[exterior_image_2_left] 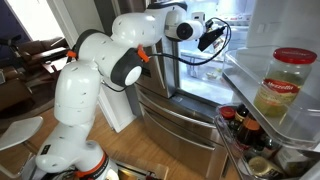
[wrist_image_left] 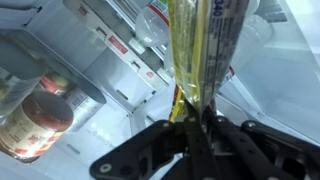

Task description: Pick up the packet on the bottom right side of the refrigerator and put it in the paper cup in the refrigerator

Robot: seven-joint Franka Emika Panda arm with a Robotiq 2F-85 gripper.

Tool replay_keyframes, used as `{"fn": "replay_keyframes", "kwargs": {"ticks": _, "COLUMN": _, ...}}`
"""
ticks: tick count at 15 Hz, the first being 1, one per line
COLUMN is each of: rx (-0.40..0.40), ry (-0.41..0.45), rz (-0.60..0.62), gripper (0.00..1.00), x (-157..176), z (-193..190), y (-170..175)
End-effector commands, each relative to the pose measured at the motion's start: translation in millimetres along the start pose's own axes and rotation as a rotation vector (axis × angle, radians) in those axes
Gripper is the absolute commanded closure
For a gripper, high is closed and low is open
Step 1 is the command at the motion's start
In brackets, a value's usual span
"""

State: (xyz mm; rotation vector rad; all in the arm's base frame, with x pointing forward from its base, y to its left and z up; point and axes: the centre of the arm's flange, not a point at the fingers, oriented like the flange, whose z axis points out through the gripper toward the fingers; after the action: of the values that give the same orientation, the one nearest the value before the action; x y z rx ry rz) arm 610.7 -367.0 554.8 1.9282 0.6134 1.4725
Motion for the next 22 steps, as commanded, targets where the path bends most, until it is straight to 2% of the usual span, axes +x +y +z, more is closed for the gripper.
{"fn": "replay_keyframes", "kwargs": {"ticks": 1, "rx": -0.002, "ry": 0.006, "rz": 0.004, "gripper": 0.92, "x": -1, "z": 1, "y": 1}}
{"fn": "replay_keyframes", "kwargs": {"ticks": 2, "rx": -0.004, "ry": 0.01, "rz": 0.006, "gripper": 0.92, "x": -3, "z": 2, "y": 2}}
{"fn": "replay_keyframes", "kwargs": {"ticks": 3, "rx": -0.005, "ry": 0.011, "rz": 0.008, "gripper": 0.98, "x": -4, "z": 2, "y": 2}}
{"fn": "replay_keyframes", "kwargs": {"ticks": 9, "rx": -0.053, "ry": 0.085, "rz": 0.015, "gripper": 0.98, "x": 4, "z": 10, "y": 14}}
{"fn": "replay_keyframes", "kwargs": {"ticks": 22, "rx": -0.115, "ry": 0.202, "rz": 0.194, "gripper": 0.98, "x": -19, "z": 35, "y": 23}}
